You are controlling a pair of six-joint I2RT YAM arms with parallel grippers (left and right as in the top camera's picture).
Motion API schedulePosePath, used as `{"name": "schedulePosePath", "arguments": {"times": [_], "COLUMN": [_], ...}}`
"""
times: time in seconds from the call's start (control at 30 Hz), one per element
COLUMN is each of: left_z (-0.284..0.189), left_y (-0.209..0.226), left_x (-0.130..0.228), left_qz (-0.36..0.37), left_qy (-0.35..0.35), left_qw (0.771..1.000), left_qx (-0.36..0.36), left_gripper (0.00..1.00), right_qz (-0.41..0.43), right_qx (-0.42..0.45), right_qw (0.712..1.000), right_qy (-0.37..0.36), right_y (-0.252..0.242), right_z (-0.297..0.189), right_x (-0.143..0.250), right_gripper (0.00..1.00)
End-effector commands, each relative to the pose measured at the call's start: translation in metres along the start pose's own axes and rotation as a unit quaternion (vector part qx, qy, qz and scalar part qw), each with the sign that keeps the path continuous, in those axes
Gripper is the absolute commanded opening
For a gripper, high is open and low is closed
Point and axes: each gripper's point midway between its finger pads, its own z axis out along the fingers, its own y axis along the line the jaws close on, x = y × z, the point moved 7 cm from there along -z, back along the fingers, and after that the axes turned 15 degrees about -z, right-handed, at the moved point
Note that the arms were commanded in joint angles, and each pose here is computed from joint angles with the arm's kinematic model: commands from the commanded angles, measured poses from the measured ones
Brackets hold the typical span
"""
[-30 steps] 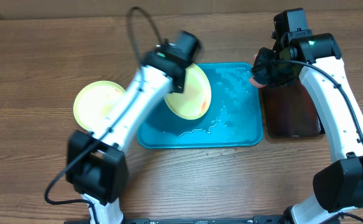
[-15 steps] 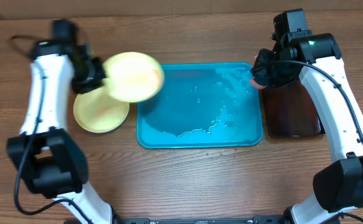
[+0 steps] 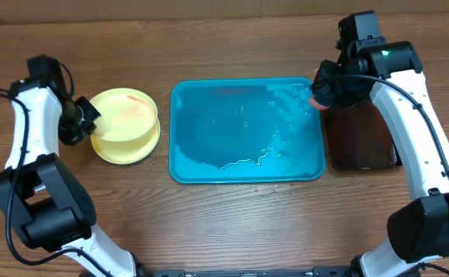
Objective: Clean dirty plates on tray and stack at the side
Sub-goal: 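Carry the yellow plate left and lay it on the plate stack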
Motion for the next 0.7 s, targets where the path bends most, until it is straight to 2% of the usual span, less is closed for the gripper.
{"name": "schedulePosePath", "arguments": {"times": [0.0, 0.17, 0.47, 0.5, 0.57, 0.67], "left_z": [0.011, 0.027, 0.027, 0.027, 0.027, 0.025], "left_y": [0.012, 0.019, 0.023, 0.023, 0.023, 0.019], "left_x": [0.005, 0.010, 0.016, 0.016, 0.016, 0.016], "left_qz": [-0.016, -0.025, -0.019, -0.019, -0.014, 0.015], "left_qy": [-0.014, -0.016, -0.001, -0.001, 0.001, 0.007], "left_qw": [0.999, 0.999, 0.998, 0.998, 0.998, 0.999], "left_qx": [-0.029, -0.041, -0.056, -0.056, -0.054, -0.041], "left_gripper": [0.04, 0.04, 0.04, 0.08, 0.22, 0.52], "right_qz": [-0.002, -0.011, -0.011, -0.013, -0.013, -0.013], "right_qx": [0.002, 0.003, 0.003, 0.003, 0.005, 0.006], "right_qw": [1.000, 1.000, 1.000, 1.000, 1.000, 1.000], "right_qy": [-0.016, -0.013, -0.014, -0.015, -0.016, -0.016], "right_y": [-0.001, -0.002, -0.001, -0.001, -0.002, -0.002], "right_z": [-0.011, -0.011, -0.011, -0.011, -0.011, -0.011], "right_x": [-0.001, 0.000, 0.000, -0.001, -0.001, -0.001], "right_gripper": [0.04, 0.04, 0.04, 0.04, 0.04, 0.04]}}
